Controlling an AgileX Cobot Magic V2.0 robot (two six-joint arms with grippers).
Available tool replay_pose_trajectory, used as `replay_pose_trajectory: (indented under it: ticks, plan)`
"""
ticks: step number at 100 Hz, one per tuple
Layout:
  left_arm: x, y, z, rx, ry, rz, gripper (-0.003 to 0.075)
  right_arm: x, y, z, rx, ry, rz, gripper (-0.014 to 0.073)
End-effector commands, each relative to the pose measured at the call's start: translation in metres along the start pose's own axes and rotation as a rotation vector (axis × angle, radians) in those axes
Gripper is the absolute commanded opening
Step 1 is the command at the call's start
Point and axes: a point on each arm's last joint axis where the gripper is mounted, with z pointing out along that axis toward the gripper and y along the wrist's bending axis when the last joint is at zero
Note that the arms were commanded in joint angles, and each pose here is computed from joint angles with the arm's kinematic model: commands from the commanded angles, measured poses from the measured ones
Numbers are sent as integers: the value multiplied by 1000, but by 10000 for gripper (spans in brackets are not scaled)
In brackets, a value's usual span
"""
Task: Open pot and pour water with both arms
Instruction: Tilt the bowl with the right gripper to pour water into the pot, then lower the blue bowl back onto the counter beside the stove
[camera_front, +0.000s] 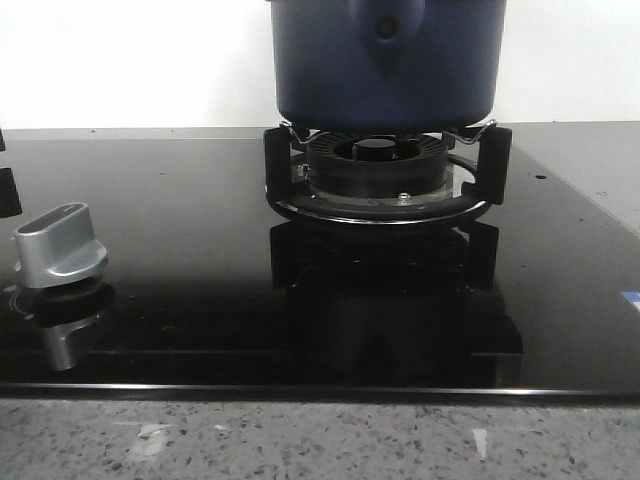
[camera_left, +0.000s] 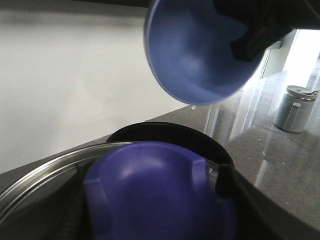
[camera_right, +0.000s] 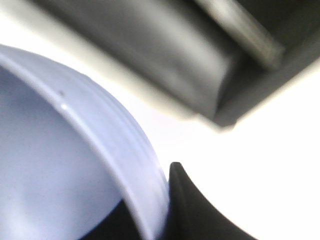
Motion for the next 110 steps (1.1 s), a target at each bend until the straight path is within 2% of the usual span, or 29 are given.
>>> replay_pose_trajectory:
  ticks: [1, 7, 16, 26, 32, 40, 52, 72, 86, 110]
  plan:
    - [-20, -7, -7, 16, -98, -19, 251, 9, -49, -11, -6, 56, 220, -48]
    - [-20, -7, -7, 20, -99, -18, 251, 21, -68, -9, -60, 121, 352, -48]
    - [-20, -7, -7, 22, -99, -18, 251, 43, -102, -8, -71, 210, 520, -52]
    - [-20, -7, -7, 22, -99, -18, 251, 68, -138, -9, -51, 306, 599, -75]
    - [-20, -7, -7, 22, -99, -18, 251, 85, -149, -6, -63, 370, 632, -74]
    - [-21, -7, -7, 18, -105, -25, 251, 111, -155, -2, -60, 452, 743, -74]
    - [-22, -6, -7, 19, -127, -52, 251, 148, -130, 7, -150, 551, 870, -74]
    - [-23, -7, -7, 31, -131, -56, 251, 214, -80, 19, -190, 794, 834, -74]
    - [-23, -8, -7, 38, -131, -55, 251, 232, -67, 20, -202, 840, 830, -74]
    - [-22, -7, -6, 37, -128, -55, 251, 240, -61, 21, -202, 873, 814, -48]
